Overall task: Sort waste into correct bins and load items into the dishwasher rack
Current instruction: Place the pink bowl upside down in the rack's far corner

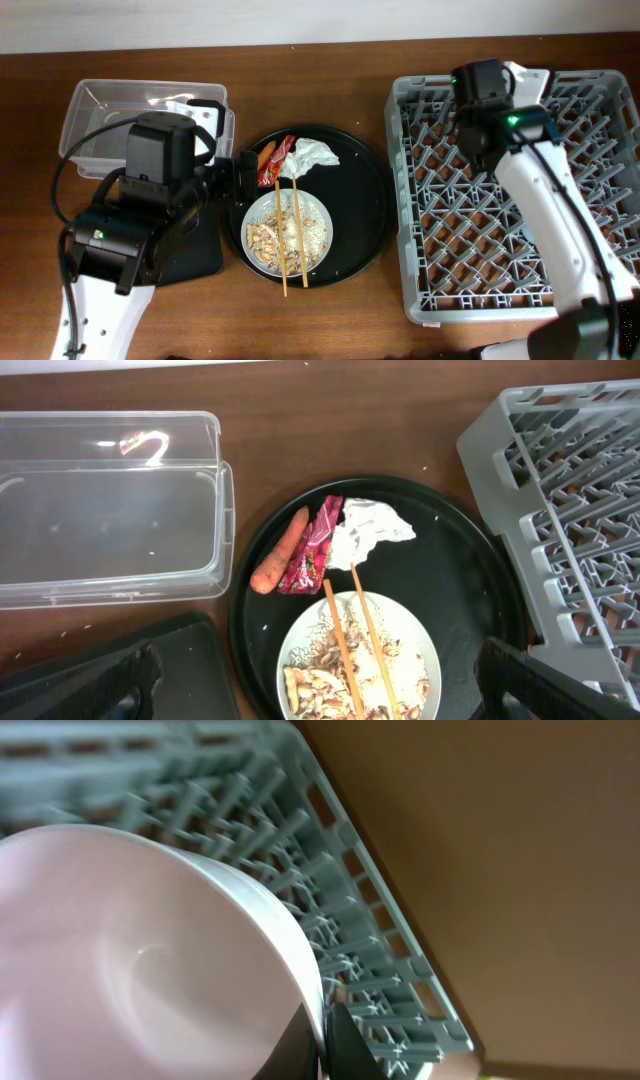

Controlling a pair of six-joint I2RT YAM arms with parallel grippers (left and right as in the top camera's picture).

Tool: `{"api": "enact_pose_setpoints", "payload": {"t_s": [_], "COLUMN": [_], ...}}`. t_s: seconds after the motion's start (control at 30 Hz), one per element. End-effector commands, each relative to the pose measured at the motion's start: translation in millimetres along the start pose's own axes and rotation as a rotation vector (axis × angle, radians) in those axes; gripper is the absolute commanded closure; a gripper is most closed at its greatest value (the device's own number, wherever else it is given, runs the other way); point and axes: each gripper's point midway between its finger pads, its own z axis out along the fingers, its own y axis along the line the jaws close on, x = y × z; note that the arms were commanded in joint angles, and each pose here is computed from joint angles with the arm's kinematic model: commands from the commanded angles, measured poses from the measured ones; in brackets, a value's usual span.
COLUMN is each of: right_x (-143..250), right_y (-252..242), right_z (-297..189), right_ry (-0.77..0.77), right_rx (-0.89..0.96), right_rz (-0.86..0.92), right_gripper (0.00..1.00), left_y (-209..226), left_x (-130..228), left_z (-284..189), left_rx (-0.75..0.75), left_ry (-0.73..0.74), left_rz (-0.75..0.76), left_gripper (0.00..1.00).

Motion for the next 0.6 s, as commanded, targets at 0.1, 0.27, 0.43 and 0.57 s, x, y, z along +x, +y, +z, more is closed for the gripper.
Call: {"api": "enact_pose_setpoints", "payload": {"t_s": [0.1, 0.27, 0.43, 0.57], "right_x": [16.9, 22.1, 33.0, 25.9], "right_y": [15.8, 33.0, 55.8, 64.2], "right_z": [43.3, 61.9, 67.8, 53.0], "right_ry": [0.082, 0.088, 0.107, 0.049], "right_rx": [0.118, 0.185, 0.183, 0.204], "right_rz": [-0.037, -0.096, -0.173, -0.205], "right_gripper": [0.96, 0.96, 0.96, 0.96], "left_y": [2.8, 2.8, 2.7, 2.8], "left_x": [-2.9, -2.9, -3.0, -2.9], "left_z": [-2.1, -2.1, -2.1, -2.1], "left_rx": [-0.012, -0.012, -0.012, -0.012], "left_ry": [-0.008, -0.008, -0.009, -0.008], "left_rz": [-0.011, -0.011, -0.011, -0.011], "left_gripper": [0.01, 0.01, 0.01, 0.01]}}
